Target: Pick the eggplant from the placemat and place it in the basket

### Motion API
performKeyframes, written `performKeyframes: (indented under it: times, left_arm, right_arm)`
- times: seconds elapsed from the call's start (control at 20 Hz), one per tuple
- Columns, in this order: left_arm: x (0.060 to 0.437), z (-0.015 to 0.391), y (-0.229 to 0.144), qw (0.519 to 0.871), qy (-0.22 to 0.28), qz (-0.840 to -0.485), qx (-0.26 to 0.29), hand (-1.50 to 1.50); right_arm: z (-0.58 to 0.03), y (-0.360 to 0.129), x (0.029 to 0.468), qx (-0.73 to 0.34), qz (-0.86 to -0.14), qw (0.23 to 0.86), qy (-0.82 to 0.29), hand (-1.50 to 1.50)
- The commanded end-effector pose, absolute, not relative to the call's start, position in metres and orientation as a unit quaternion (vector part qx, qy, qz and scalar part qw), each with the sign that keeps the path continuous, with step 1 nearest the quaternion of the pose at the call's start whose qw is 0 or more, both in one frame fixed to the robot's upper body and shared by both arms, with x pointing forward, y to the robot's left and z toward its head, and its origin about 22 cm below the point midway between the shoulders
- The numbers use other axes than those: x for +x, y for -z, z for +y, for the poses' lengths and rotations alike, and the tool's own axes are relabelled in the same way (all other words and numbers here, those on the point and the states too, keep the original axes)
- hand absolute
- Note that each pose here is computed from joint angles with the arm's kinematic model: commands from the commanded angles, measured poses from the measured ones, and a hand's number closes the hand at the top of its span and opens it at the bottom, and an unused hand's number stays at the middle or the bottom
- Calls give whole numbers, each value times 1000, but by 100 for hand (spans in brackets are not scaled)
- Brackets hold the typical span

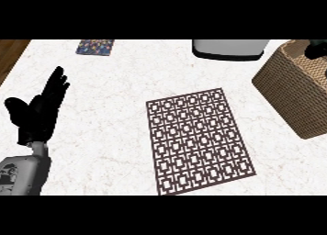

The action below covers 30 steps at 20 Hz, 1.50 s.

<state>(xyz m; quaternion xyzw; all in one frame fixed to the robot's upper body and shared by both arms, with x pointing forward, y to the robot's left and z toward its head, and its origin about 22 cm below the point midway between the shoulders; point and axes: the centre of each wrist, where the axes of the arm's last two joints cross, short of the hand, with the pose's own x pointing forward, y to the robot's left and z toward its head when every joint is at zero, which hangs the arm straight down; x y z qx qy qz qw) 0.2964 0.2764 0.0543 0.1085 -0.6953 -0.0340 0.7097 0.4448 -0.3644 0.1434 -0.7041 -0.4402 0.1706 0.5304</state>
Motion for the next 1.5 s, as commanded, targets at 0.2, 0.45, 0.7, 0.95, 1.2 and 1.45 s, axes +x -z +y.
performKeyframes:
  times: [0.2, 0.45, 0.7, 0.95, 1.2, 1.45]
  left_arm:
    - [290, 283, -51, 710, 34, -695, 102, 0]
    - [302, 272, -47, 709, 33, -696, 110, 0]
    - [287, 274, -50, 705, 36, -700, 109, 0]
    - [298, 269, -43, 710, 33, -695, 109, 0]
    - [305, 269, -51, 707, 35, -699, 102, 0]
    - [301, 281, -58, 707, 39, -699, 102, 0]
  right_arm:
    - [-363, -146, 446, -732, -405, 511, -197, 150]
    - [-364, -169, 450, -716, -358, 559, -215, 150]
    - [-362, -153, 448, -681, -314, 615, -241, 150]
    - [-377, -123, 435, -681, -326, 610, -239, 150]
    - [-382, -126, 433, -685, -327, 605, -241, 150]
    - [-394, -136, 430, -695, -300, 605, -246, 150]
